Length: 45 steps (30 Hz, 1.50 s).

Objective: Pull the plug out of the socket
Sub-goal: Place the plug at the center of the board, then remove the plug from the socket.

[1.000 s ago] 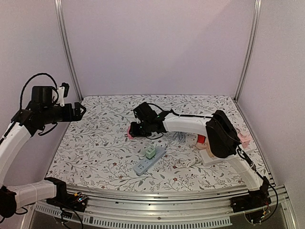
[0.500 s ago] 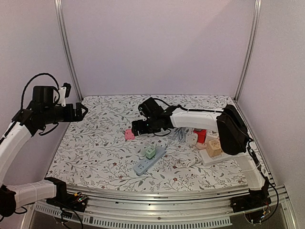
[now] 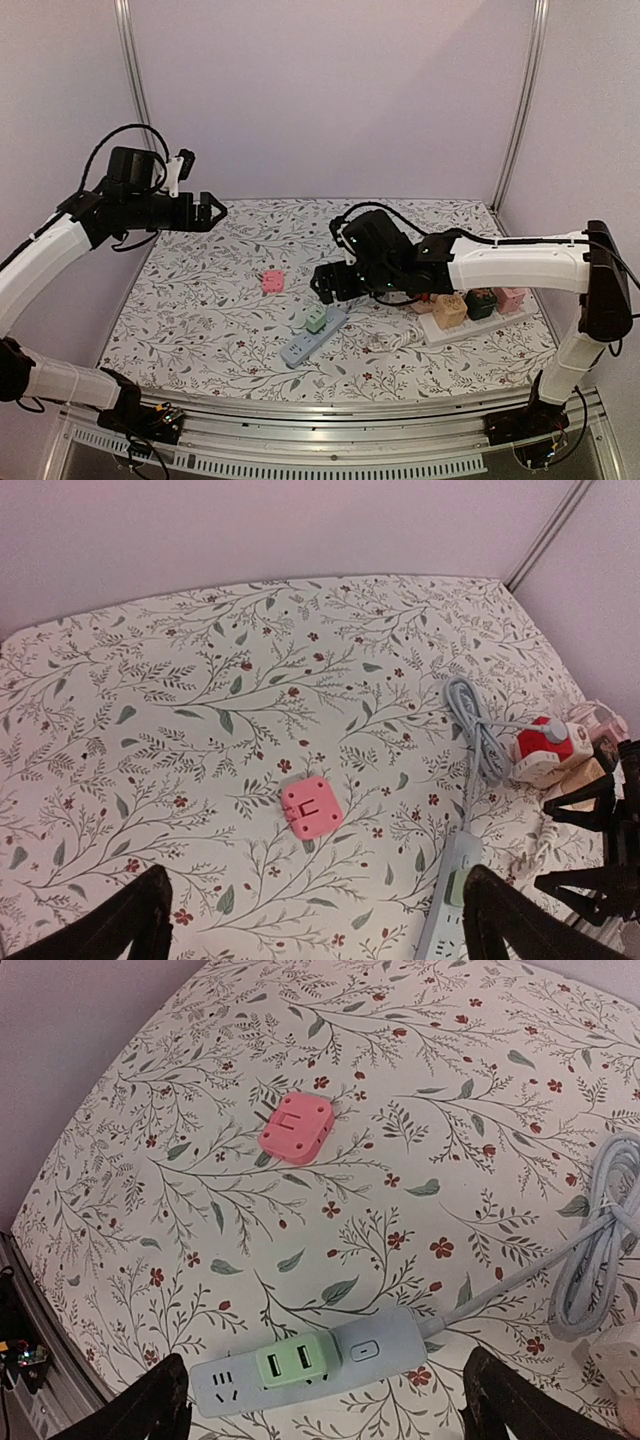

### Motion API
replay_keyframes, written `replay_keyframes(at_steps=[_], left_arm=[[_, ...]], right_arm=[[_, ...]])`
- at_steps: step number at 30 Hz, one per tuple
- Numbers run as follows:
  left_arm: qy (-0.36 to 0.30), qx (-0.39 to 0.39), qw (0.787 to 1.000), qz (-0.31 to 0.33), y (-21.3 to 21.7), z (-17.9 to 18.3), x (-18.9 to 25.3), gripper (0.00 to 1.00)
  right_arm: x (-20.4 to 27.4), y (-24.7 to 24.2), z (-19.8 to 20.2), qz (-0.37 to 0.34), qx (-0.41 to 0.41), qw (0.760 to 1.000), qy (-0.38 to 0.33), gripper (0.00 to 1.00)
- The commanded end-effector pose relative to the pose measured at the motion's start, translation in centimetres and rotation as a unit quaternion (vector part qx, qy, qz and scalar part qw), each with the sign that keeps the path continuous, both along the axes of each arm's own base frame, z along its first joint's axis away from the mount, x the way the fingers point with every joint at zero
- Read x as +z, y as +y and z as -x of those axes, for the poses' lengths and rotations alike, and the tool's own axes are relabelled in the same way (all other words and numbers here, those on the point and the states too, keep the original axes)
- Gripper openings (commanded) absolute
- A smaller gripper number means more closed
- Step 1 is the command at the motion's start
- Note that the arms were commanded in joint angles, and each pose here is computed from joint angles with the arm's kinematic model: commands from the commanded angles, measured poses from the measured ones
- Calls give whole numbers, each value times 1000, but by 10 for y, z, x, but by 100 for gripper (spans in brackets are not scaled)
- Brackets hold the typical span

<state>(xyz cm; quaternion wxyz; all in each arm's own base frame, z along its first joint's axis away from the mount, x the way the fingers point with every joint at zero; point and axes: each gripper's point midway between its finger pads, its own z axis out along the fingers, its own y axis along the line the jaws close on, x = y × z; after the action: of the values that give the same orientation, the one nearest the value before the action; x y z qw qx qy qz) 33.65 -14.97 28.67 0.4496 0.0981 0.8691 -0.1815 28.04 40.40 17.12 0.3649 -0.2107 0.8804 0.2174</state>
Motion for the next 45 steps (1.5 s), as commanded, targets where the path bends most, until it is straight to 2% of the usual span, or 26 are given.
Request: replay_keyframes(at_steps=[1,10,15,22,28,32,35,40,45], left_arm=[[50,-14,999,-12,-14,8,-37,99],[31,11,998,-48,3,13,-40,100],[32,12,998,-51,3,13,-43,99],[40,6,998,-56,0,15,-47,99],[46,-20,996,-68,-14,20,-53,99],[48,-34,993,-101,-25,26,-61,100],[53,-52,992,-101,-35,30,-64,100],[61,-79,992,-78,-54,47,-62,100],[96,-103,990,31,-77,80,-72,100]], right_arm=[[-11,20,26,34,8,999,-36,92],[-57,33,36,113,61,991,-29,91],[-85,45,37,167,107,980,-20,77],[-100,48,21,213,102,970,-50,75],[-116,54,20,217,122,968,-34,71],[-120,51,20,216,113,969,-31,65],[-123,50,21,211,112,970,-31,56],[-129,44,20,205,99,973,-24,33],[-118,40,18,170,70,983,-26,12]])
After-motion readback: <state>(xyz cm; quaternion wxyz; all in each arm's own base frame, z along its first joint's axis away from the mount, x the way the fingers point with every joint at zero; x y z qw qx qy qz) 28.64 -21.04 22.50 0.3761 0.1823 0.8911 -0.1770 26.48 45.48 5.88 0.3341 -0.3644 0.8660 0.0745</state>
